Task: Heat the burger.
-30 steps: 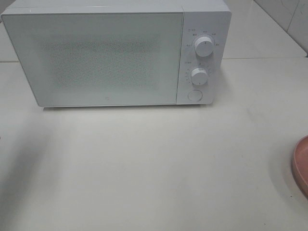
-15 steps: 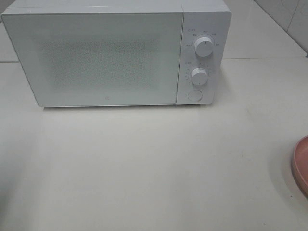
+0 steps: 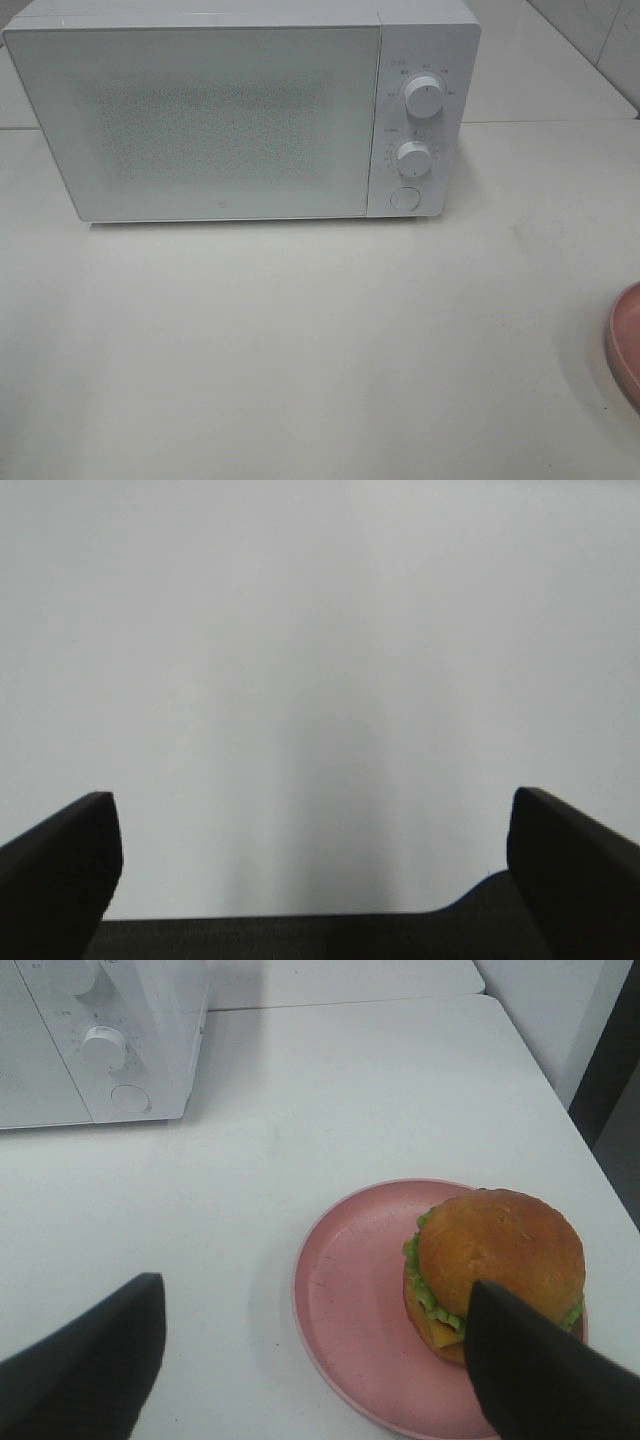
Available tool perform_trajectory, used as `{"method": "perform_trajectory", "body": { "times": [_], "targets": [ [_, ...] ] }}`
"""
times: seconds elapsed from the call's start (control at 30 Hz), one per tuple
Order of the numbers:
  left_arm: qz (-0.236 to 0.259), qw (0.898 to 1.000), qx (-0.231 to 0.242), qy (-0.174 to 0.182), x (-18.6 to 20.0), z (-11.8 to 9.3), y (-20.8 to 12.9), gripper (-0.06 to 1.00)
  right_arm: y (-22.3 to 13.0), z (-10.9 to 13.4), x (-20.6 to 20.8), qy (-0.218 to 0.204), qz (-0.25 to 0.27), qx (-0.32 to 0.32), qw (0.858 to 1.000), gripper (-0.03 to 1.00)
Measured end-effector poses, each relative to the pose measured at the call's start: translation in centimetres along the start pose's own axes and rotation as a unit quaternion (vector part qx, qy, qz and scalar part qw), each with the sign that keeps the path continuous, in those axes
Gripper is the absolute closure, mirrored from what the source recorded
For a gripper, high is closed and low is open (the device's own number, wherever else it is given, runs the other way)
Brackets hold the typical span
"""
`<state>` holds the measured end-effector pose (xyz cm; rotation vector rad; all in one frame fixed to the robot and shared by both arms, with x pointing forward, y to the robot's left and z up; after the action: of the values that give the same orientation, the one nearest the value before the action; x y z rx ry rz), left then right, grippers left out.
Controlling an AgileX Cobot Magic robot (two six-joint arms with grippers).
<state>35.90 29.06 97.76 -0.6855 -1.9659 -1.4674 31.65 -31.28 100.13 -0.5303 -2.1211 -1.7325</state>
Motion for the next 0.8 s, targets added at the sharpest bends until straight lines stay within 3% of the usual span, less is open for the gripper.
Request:
{"method": "perform_trajectory", "body": {
  "times": [0.07, 0.13, 0.17, 0.33, 0.8],
  "targets": [
    [-0.017, 1.000, -0.001, -0.005, 0.5, 0.0, 0.1, -0.05, 0.0, 0.0, 0.0, 0.000, 0.000, 0.000, 1.000, 0.20],
    [-0.081, 0.996, -0.004, -0.023, 2.4, -0.2, 0.2, -0.05, 0.0, 0.0, 0.0, 0.000, 0.000, 0.000, 1.000, 0.20],
    [-0.081, 0.996, -0.004, -0.023, 2.4, -0.2, 0.2, -0.05, 0.0, 0.0, 0.0, 0.000, 0.000, 0.000, 1.000, 0.20],
    [-0.161, 0.986, -0.008, -0.046, 4.8, -0.3, 0.0, -0.05, 0.0, 0.0, 0.0, 0.000, 0.000, 0.000, 1.000, 0.20],
    [-0.171, 0.984, -0.008, -0.050, 5.1, -0.3, -0.1, -0.05, 0.0, 0.0, 0.0, 0.000, 0.000, 0.000, 1.000, 0.20]
  ]
}}
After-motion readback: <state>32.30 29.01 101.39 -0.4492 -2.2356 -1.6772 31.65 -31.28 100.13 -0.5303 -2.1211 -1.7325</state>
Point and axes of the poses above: a point on each arm's last joint axis where the gripper is mounted, x pointing back along that axis away from the gripper, z along the wrist's bending axis when the last joint is at zero, y = z × x, the point moved 10 cm from there along -x, pointing out along that axis toward the gripper, and after that the axes turned 15 degrees about x, right-handed, at the moved point
